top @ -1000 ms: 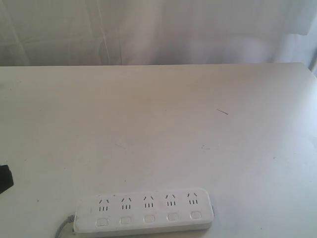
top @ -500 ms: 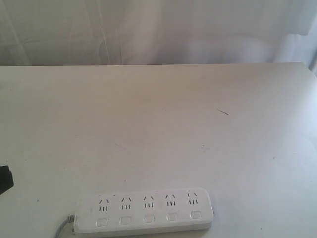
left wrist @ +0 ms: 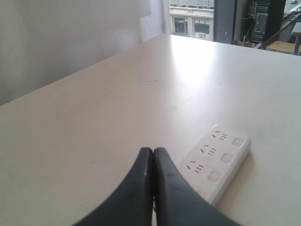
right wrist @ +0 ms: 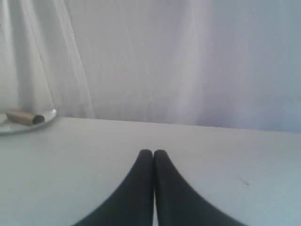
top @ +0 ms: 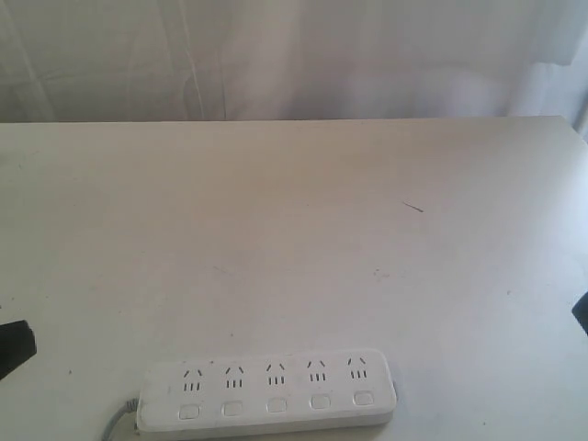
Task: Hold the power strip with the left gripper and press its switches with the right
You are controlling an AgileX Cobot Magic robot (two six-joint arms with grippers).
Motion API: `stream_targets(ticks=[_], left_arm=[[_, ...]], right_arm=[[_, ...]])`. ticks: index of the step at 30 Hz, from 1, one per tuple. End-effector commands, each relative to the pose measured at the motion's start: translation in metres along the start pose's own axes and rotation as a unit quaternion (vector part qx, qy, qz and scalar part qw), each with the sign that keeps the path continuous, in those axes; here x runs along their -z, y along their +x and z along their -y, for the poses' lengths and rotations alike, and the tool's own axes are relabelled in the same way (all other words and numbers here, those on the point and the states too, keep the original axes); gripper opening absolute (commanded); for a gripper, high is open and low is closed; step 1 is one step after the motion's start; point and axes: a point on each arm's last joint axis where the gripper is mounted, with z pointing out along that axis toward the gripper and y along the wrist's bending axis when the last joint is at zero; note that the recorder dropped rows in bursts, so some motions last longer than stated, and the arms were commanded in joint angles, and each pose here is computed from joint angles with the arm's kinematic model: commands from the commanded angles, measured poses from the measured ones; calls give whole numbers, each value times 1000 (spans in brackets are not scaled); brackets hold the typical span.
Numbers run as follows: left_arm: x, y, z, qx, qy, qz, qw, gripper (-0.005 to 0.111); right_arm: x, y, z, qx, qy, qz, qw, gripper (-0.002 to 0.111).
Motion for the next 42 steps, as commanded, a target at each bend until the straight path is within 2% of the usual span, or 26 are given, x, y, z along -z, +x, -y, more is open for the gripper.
stream_targets(ticks=[1,8,11,14,28,30,33,35,38,42], left_arm=[[-3,17,-3,13,-28,-1,1000,0],[-3,23,-3,14,-27,-10,999,0],[-3,23,-3,14,-25,-12,1000,0],[-3,24,-2,14,-22,-15,1000,0],[-3,29,-1,10,-19,-21,1000,0],[-3,36,-2,17,-31,-22,999,0],[-4,54,-8,42,-77,-44,995,0],[-2,56,-14,73,-121,-44,989,0],[-1,59,-19,99,-158,-56,981,0],[3,62,-23,108,-202,-65,971,0]], right_arm=[[0,3,-1,132,-4,-8,991,0],[0,3,0,87,1,-9,996,0],[0,4,0,156,0,-13,988,0],[-1,5,-3,155,-18,-21,988,0],[-1,5,-2,154,-17,-21,988,0],[-1,5,-2,154,-17,-21,988,0],[-1,5,-3,154,-18,-21,988,0],[-1,5,-3,154,-19,-21,988,0],[-1,5,-3,154,-20,-21,988,0],[-1,5,-3,154,-21,-21,988,0]])
